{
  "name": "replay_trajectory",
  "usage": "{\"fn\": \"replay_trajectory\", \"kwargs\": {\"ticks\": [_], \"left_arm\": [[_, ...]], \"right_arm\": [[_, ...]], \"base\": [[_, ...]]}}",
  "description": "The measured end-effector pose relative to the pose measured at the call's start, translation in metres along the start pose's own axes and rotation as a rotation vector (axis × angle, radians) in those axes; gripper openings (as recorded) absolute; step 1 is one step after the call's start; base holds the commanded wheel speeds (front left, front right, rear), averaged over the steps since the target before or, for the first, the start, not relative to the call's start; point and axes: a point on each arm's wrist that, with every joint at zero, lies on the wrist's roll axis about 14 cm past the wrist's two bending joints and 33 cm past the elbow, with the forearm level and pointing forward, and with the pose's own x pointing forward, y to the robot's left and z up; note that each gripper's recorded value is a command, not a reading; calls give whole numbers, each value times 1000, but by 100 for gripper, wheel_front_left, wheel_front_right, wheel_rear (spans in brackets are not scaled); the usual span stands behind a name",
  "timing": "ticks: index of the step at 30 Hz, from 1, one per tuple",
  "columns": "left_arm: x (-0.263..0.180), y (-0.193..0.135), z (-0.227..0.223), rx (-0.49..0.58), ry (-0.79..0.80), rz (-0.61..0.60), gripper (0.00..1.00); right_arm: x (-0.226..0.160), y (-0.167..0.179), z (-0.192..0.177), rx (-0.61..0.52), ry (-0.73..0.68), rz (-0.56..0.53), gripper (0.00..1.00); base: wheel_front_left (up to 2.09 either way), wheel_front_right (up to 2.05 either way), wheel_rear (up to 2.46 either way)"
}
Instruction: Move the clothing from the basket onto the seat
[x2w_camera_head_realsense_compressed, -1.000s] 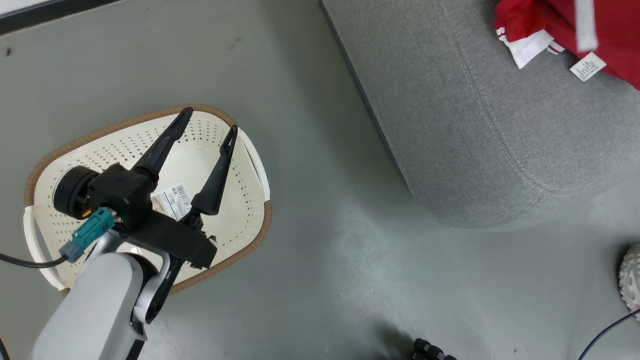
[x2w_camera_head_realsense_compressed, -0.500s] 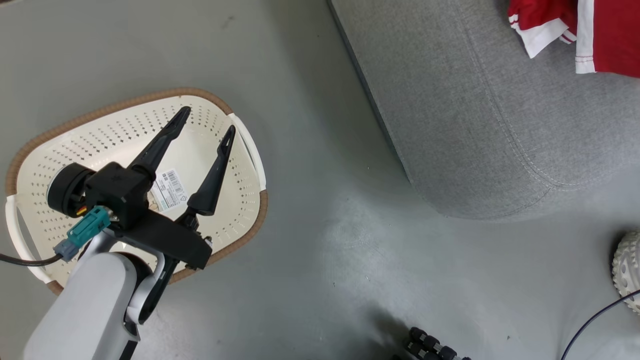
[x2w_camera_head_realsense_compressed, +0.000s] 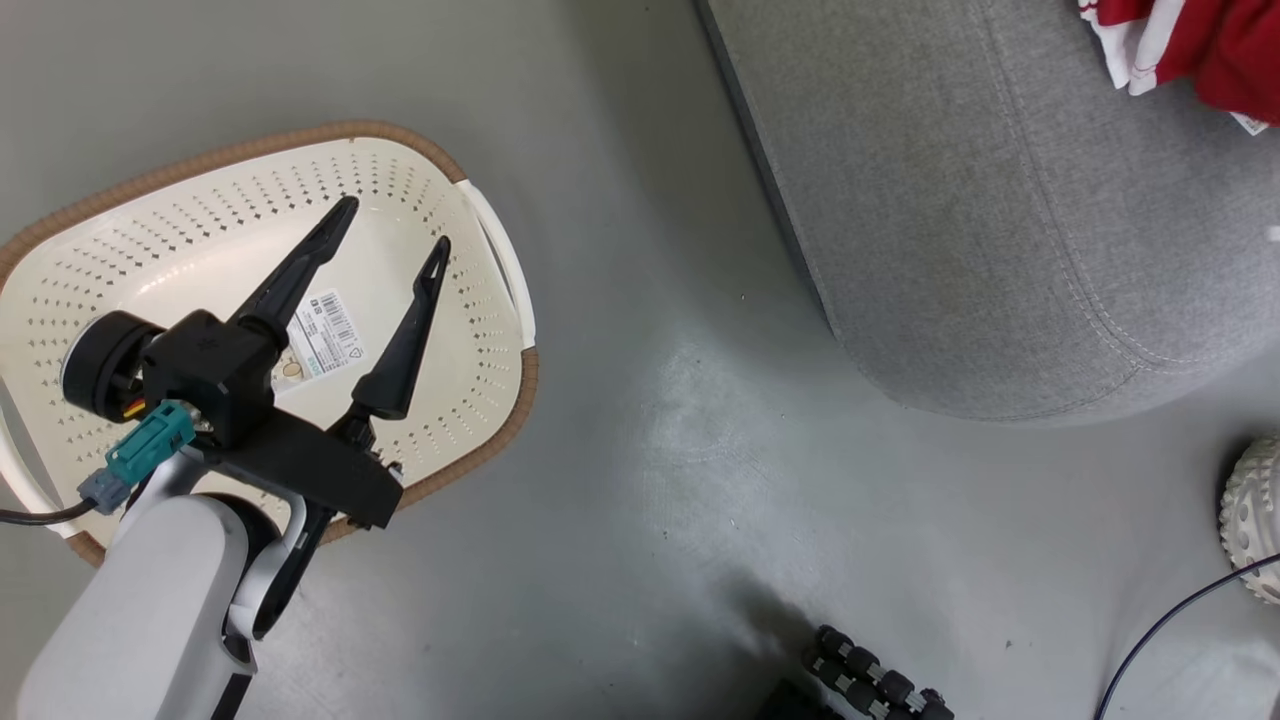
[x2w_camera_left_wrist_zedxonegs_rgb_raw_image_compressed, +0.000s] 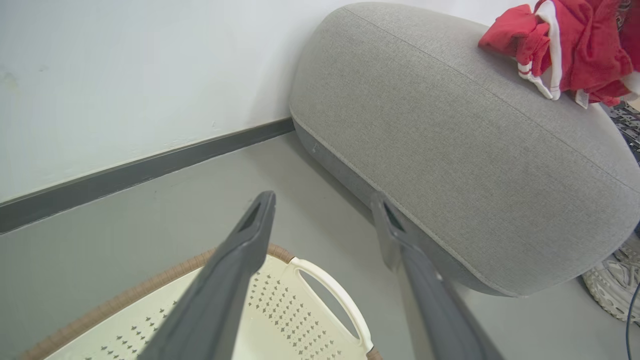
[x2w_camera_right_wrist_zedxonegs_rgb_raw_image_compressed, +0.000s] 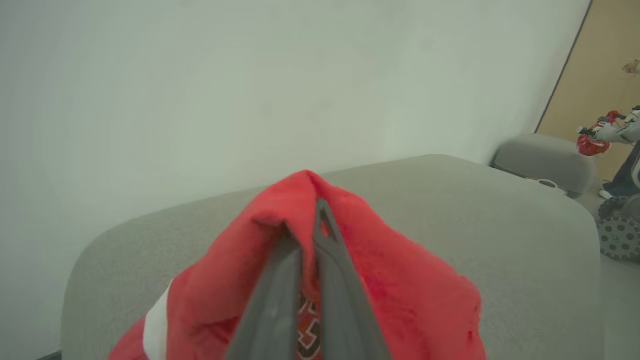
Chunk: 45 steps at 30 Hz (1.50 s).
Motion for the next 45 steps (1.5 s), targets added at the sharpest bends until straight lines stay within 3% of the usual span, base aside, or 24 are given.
{"fn": "replay_trajectory", "kwargs": {"ticks": [10,11,12,13,28,45], "left_arm": [[0,8,-1,2,-1,16,100],[-1,9,-1,3,1,19,100],[-1,10,-2,3,3,21,100],[-1,9,-2,3,4,17,100],[-5,-4,14,16,-23,23,100],[-18,-26,52,36,-101,48,100]], "right_arm": [[-7,10,-40,20,117,15,0],[-9,12,-42,23,121,17,4],[-11,16,-44,32,126,22,48],[-13,20,-48,42,136,26,100],[-44,14,-64,57,208,40,100],[-57,50,-12,88,87,192,100]], "base": [[0,0,0],[0,0,0],[0,0,0],[0,0,0],[0,0,0],[0,0,0]]}}
